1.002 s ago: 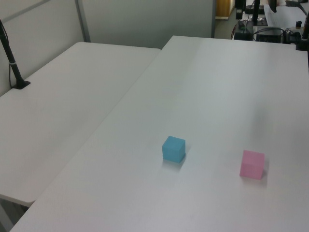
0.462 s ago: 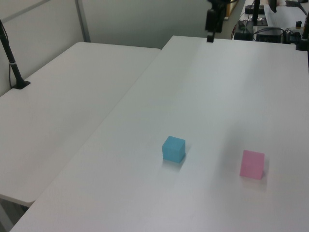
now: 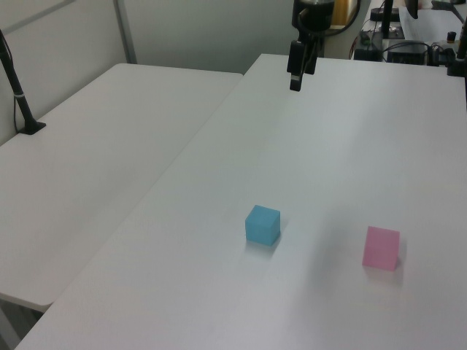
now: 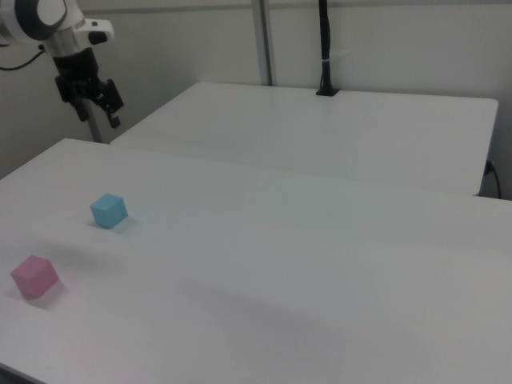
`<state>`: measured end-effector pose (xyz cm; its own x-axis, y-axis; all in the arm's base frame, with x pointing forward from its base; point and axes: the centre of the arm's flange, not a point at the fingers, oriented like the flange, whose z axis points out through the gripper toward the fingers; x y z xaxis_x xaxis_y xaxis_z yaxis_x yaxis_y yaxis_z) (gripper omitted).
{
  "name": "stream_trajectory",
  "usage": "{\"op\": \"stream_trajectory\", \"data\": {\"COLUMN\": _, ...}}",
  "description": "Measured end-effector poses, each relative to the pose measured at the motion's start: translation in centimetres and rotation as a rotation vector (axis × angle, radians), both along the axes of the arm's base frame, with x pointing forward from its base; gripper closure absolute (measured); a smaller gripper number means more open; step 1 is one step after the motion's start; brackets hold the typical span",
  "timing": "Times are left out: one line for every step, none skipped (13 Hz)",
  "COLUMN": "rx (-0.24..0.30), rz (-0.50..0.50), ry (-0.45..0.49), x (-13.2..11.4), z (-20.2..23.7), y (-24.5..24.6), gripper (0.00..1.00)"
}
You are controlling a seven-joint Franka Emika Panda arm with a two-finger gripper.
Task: Put blue cube on pink cube
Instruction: 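Move the open gripper over the blue cube and lower it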
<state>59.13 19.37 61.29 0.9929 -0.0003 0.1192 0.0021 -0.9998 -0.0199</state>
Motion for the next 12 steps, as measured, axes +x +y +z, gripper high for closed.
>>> {"op": "stream_trajectory", "data": {"rx": 0.006, "rz": -0.002, "ry": -0.003, "x": -0.1, "z": -0.1, "y": 1.0, "gripper": 0.0}}
{"op": "stream_trajectory", "data": {"rx": 0.014, "rz": -0.009, "ry": -0.009, "x": -0.1, "z": -0.3, "y": 2.1, "gripper": 0.0}}
{"op": "stream_trajectory", "data": {"rx": 0.022, "rz": -0.019, "ry": -0.018, "x": 0.1, "z": -0.6, "y": 3.0, "gripper": 0.0}}
{"op": "stream_trajectory", "data": {"rx": 0.03, "rz": -0.023, "ry": -0.025, "x": 0.3, "z": -1.1, "y": 4.0, "gripper": 0.0}}
{"op": "stream_trajectory", "data": {"rx": 0.031, "rz": -0.025, "ry": -0.019, "x": 0.6, "z": -2.1, "y": 5.0, "gripper": 0.0}}
{"op": "stream_trajectory", "data": {"rx": 0.029, "rz": -0.022, "ry": -0.012, "x": 0.9, "z": -2.9, "y": 5.5, "gripper": 0.0}}
{"op": "stream_trajectory", "data": {"rx": 0.025, "rz": -0.018, "ry": -0.008, "x": 1.2, "z": -3.8, "y": 6.0, "gripper": 0.0}}
{"op": "stream_trajectory", "data": {"rx": 0.017, "rz": -0.011, "ry": 0.0, "x": 1.7, "z": -5.4, "y": 6.6, "gripper": 0.0}}
{"op": "stream_trajectory", "data": {"rx": 0.009, "rz": 0.0, "ry": 0.002, "x": 2.1, "z": -7.1, "y": 7.4, "gripper": 0.0}}
{"op": "stream_trajectory", "data": {"rx": 0.005, "rz": 0.01, "ry": 0.003, "x": 2.3, "z": -8.5, "y": 8.1, "gripper": 0.0}}
{"op": "stream_trajectory", "data": {"rx": 0.001, "rz": 0.022, "ry": 0.005, "x": 2.4, "z": -11.0, "y": 9.1, "gripper": 0.0}}
{"op": "stream_trajectory", "data": {"rx": -0.004, "rz": 0.027, "ry": 0.014, "x": 2.6, "z": -13.0, "y": 9.8, "gripper": 0.0}}
